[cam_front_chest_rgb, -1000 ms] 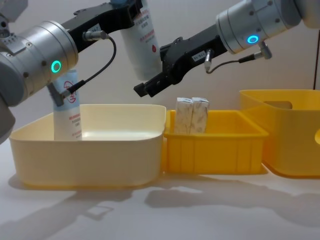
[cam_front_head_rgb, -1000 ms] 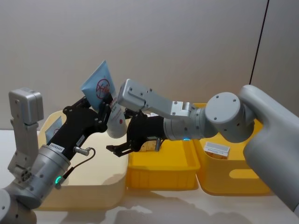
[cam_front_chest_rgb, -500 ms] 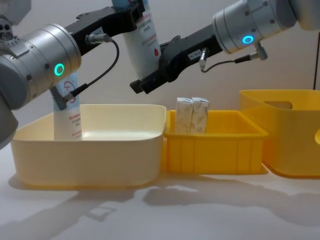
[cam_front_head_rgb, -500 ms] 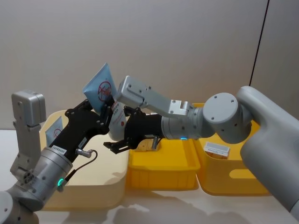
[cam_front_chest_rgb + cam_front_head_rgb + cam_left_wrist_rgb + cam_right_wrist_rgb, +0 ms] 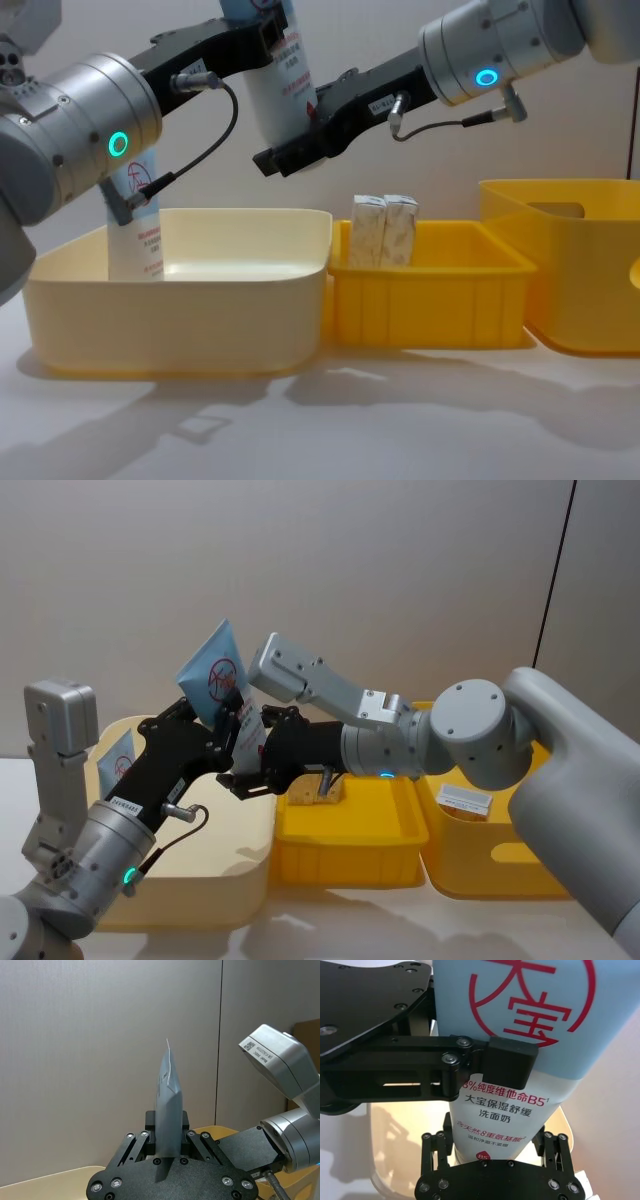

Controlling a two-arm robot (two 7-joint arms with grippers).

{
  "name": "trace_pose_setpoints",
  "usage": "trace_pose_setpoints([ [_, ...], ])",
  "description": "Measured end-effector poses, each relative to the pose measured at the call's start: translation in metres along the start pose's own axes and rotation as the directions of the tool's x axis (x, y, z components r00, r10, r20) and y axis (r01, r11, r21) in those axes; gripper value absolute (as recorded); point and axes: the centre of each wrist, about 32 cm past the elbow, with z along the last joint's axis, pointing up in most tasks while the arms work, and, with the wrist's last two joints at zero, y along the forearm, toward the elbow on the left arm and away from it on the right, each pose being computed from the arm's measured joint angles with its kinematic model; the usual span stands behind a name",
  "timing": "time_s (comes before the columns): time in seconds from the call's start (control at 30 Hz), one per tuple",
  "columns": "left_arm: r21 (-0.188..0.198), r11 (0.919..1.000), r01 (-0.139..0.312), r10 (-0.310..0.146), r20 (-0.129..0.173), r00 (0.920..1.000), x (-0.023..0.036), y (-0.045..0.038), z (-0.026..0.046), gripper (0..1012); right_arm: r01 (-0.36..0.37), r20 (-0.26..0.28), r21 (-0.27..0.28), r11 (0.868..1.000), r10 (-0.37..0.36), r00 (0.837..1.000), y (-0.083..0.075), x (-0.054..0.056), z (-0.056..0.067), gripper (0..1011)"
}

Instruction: Bimanual collaborative sorting of washing and personal care products

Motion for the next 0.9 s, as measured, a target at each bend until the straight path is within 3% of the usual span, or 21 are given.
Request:
trace_pose_setpoints([
  [0.13,0.0,1.0,-0.002,0.002,0.0,1.0,-0.0005,0.0003,0.0001,249,0.003,-0.007,0.003,1.0,-0.003,1.0,0.0006,-0.0001,0.0001,850],
  [0.27,0.0,1.0,-0.003,0.003,0.0,1.0,-0.0006,0.0006,0.0,249,0.004,-0.011,0.003,1.0,-0.004,1.0,0.0009,-0.0003,0.0001,702],
  [0.37,0.0,1.0,-0.004,0.004,0.0,1.0,-0.0008,0.0007,0.0,250,0.005,-0.014,0.004,1.0,-0.005,1.0,0.0011,-0.0004,0.0002,652],
  [0.9,0.001,1.0,-0.006,0.006,0.0,1.0,-0.0013,0.0011,0.0,249,0.008,-0.02,0.006,1.0,-0.008,1.0,0.0016,-0.0006,0.0001,652],
])
